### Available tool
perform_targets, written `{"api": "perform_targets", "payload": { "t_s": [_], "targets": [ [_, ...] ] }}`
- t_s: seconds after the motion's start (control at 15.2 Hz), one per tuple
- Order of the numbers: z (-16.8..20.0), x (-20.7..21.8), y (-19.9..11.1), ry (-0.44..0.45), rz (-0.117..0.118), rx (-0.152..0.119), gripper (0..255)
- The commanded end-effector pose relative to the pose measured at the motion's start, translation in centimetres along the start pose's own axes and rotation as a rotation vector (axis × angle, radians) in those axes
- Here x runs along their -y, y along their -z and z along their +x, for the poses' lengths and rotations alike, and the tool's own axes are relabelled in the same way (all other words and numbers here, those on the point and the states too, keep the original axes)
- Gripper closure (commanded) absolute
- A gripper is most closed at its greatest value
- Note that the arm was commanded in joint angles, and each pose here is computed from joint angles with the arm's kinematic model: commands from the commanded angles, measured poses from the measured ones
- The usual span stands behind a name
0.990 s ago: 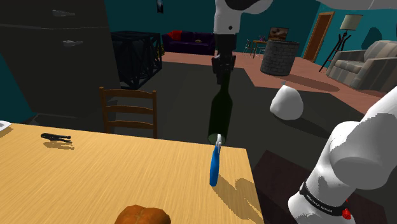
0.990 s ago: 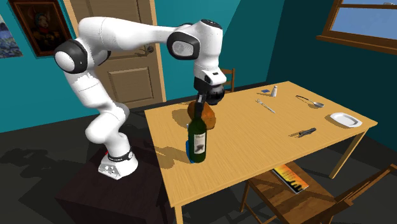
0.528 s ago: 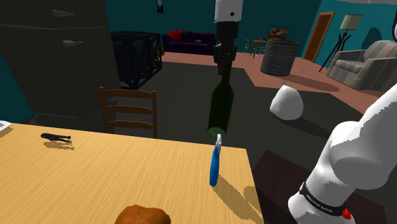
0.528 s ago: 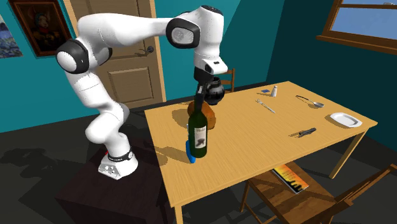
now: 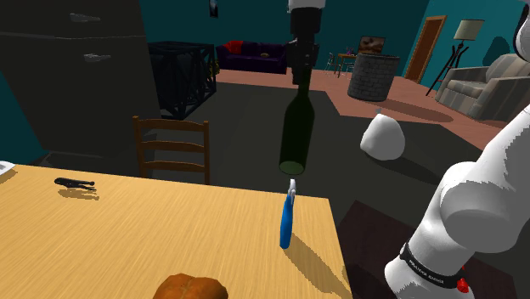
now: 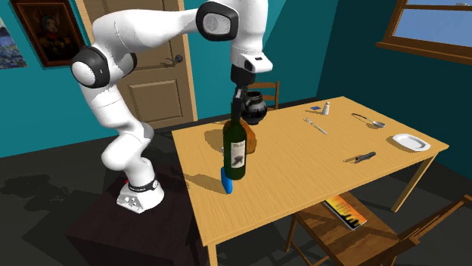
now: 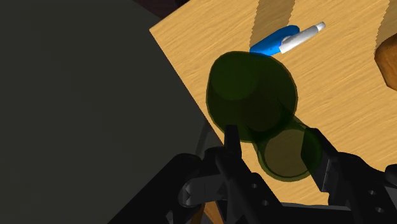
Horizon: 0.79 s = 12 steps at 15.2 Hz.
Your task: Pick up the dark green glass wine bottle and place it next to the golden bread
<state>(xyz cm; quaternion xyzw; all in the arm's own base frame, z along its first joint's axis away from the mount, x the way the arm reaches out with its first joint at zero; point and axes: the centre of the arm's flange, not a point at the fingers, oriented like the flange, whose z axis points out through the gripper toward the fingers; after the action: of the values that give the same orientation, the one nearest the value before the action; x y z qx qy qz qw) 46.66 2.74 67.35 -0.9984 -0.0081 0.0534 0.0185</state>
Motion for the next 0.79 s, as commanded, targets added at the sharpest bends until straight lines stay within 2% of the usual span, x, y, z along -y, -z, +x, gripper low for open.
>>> {"api": "perform_targets", "payload": {
  "t_s": [0.0,0.73],
  "targets": [
    [-0.3,0.1,1.0,0.0,0.0,0.0,255],
    [-9.1,10.8,5.4,0.0,0.0,0.0,255]
  ]
}}
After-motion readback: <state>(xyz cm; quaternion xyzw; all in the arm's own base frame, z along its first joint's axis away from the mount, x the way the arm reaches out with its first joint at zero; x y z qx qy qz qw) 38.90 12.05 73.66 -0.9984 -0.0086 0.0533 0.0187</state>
